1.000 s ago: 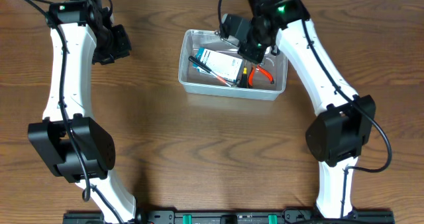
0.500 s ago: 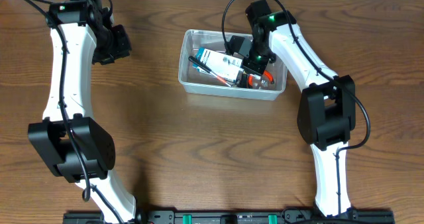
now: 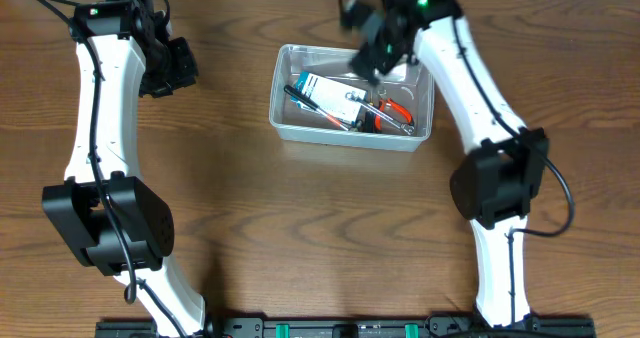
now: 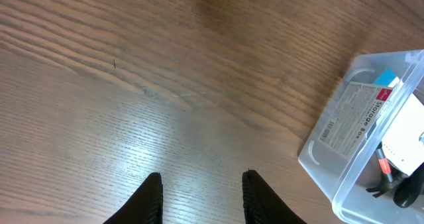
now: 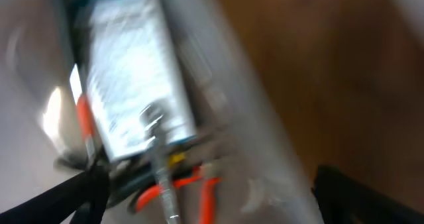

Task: Pack container

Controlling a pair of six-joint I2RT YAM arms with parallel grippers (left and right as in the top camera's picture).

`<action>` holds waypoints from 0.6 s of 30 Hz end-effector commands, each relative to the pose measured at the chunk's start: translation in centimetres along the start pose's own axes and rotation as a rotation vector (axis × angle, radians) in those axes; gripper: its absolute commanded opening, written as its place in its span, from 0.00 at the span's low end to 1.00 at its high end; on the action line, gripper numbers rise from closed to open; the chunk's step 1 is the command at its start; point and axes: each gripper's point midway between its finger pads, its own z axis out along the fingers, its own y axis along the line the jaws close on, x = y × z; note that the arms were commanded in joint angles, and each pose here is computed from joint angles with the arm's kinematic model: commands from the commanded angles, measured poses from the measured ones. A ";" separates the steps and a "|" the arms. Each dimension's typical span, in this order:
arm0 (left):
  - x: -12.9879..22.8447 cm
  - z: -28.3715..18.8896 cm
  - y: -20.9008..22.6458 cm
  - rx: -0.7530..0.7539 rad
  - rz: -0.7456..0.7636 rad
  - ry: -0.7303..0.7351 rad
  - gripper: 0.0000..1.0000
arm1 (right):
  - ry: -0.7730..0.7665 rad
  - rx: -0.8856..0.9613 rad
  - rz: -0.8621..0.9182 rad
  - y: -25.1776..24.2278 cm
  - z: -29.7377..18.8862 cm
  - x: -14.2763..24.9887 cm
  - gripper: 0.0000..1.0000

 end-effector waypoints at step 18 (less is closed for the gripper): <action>0.3 0.7 0.4 -0.018 0.003 0.021 0.29 | -0.199 0.331 0.560 -14.2 -13.5 2.6 0.99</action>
